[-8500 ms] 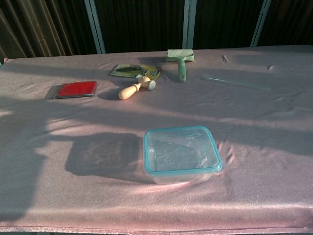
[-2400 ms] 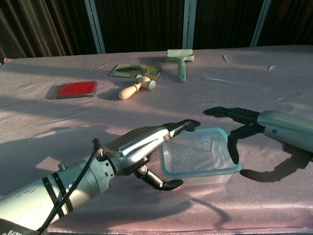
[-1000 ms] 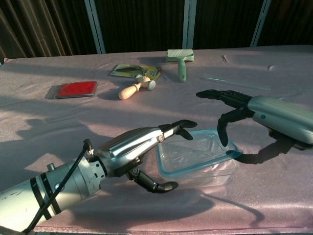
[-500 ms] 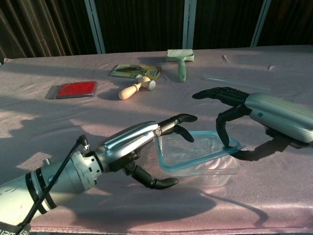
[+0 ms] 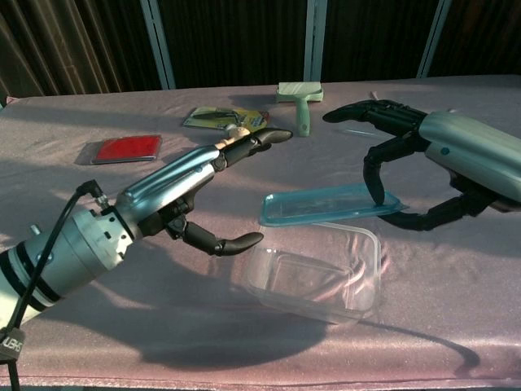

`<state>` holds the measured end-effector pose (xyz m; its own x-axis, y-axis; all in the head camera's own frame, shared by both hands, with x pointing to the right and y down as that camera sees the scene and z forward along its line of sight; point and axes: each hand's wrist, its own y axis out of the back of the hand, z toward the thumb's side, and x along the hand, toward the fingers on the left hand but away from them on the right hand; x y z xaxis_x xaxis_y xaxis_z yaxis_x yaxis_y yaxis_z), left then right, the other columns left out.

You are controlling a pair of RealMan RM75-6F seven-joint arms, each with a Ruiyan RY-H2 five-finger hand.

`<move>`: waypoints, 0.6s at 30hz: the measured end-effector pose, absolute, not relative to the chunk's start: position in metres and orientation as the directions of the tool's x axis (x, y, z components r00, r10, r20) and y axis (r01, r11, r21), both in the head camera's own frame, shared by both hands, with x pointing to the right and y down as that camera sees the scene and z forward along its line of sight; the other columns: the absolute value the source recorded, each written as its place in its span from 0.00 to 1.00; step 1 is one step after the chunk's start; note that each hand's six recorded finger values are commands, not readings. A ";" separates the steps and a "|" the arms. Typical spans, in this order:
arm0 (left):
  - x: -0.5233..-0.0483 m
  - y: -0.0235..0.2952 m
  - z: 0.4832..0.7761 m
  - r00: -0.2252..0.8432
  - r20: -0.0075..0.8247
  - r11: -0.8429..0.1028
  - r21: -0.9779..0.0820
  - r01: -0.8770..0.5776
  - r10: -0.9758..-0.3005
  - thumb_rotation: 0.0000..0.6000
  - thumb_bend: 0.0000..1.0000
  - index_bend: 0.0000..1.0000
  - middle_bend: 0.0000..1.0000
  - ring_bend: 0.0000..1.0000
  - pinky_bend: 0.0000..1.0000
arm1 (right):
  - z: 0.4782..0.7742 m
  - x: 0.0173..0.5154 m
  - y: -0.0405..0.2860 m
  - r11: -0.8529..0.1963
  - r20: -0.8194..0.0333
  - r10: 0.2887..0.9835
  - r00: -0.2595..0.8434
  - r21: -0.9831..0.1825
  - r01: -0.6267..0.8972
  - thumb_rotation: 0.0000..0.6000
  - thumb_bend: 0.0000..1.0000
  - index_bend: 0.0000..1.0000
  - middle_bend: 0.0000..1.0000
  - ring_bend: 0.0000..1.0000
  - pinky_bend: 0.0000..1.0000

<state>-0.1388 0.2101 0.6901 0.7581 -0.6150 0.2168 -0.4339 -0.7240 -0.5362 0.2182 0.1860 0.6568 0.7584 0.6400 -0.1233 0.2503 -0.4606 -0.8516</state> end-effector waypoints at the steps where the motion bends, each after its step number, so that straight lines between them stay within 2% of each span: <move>1: -0.142 0.207 0.688 0.753 0.212 -0.716 -0.542 -0.440 -0.623 1.00 0.29 0.00 0.00 0.00 0.00 | 0.654 0.219 0.184 -0.449 -0.117 0.643 0.757 -0.858 0.249 1.00 0.56 0.81 0.19 0.02 0.00; 8: -0.185 0.182 0.680 0.701 0.207 -0.652 -0.607 -0.455 -0.682 1.00 0.29 0.00 0.00 0.00 0.00 | 0.637 0.235 0.159 -0.324 -0.085 0.677 0.731 -0.926 0.192 1.00 0.56 0.82 0.19 0.02 0.00; 13: -0.233 0.172 0.679 0.644 0.254 -0.616 -0.660 -0.430 -0.722 1.00 0.31 0.00 0.00 0.00 0.00 | 0.641 0.256 0.142 -0.256 -0.131 0.721 0.680 -0.963 0.086 1.00 0.56 0.80 0.19 0.02 0.00; 14: -0.247 0.170 0.679 0.628 0.275 -0.612 -0.672 -0.416 -0.728 1.00 0.32 0.00 0.00 0.00 0.00 | 0.644 0.260 0.140 -0.258 -0.149 0.727 0.670 -0.964 0.065 1.00 0.56 0.75 0.19 0.02 0.00; 16: -0.268 0.170 0.680 0.601 0.312 -0.611 -0.688 -0.391 -0.736 1.00 0.32 0.00 0.00 0.00 0.00 | 0.655 0.268 0.137 -0.276 -0.200 0.737 0.646 -0.961 0.017 1.00 0.56 0.58 0.18 0.01 0.00; 18: -0.295 0.169 0.681 0.558 0.359 -0.610 -0.704 -0.363 -0.748 1.00 0.32 0.00 0.00 0.00 0.00 | 0.668 0.275 0.136 -0.311 -0.260 0.741 0.620 -0.950 -0.026 1.00 0.54 0.29 0.12 0.00 0.00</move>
